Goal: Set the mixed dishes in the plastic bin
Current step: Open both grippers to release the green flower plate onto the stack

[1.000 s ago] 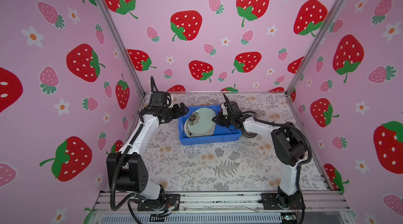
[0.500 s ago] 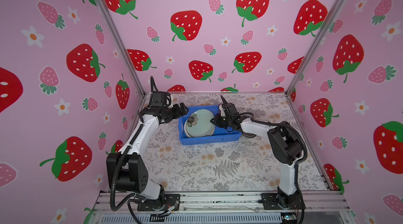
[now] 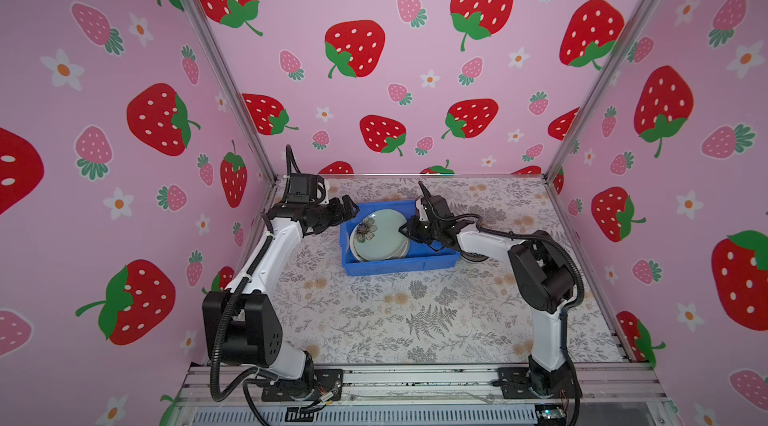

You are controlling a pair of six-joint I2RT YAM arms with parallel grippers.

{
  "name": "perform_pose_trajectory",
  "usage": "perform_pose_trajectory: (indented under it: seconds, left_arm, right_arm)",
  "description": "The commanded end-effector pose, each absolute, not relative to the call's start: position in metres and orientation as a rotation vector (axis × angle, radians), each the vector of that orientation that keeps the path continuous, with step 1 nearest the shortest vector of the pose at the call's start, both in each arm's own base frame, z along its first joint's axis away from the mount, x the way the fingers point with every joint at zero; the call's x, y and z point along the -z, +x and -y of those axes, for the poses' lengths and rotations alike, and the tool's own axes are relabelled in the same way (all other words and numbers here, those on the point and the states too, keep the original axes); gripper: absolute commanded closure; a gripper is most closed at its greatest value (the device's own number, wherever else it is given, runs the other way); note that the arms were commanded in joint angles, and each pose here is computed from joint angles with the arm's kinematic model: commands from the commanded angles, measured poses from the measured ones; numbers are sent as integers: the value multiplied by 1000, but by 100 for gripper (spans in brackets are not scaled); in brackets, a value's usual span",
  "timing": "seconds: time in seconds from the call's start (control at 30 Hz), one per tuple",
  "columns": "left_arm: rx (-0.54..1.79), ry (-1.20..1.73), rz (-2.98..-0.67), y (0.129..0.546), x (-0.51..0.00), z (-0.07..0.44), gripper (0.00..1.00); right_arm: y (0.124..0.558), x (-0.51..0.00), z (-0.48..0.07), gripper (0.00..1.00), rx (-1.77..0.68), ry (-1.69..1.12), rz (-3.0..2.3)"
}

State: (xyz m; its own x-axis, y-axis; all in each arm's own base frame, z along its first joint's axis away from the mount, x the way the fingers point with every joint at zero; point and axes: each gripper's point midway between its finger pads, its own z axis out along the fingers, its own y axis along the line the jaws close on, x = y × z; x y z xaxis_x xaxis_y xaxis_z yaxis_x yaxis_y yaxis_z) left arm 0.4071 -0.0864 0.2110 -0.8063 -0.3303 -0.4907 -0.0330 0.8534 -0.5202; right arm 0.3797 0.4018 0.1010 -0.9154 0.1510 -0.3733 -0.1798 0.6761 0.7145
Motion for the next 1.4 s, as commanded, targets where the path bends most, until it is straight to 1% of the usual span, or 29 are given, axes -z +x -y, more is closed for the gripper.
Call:
perform_pose_trajectory:
  seconds: [0.0, 0.13, 0.27, 0.37, 0.7, 1.07, 1.37]
  left_arm:
    - [687, -241, -2420, 405, -218, 87, 1]
    - [690, -242, -2419, 405, -218, 87, 1]
    - [689, -240, -2419, 405, -218, 87, 1]
    - [689, -240, -2418, 405, -218, 87, 1]
    - [689, -243, -2422, 405, -217, 87, 1]
    - [692, -244, -2425, 404, -216, 87, 1]
    - [686, -245, -2427, 405, -215, 86, 1]
  right_arm:
    - [386, -126, -413, 71, -1166, -47, -2412]
    - [385, -124, -411, 65, -1154, -49, -2418]
    - [386, -123, -408, 58, -1134, -44, -2420]
    - [386, -122, -406, 55, -1108, -49, -2425]
    - [388, -118, -399, 52, -1036, -56, -2433]
    - [388, -106, -394, 52, -972, -73, -2456]
    - [392, -119, -388, 49, -906, -106, -2417]
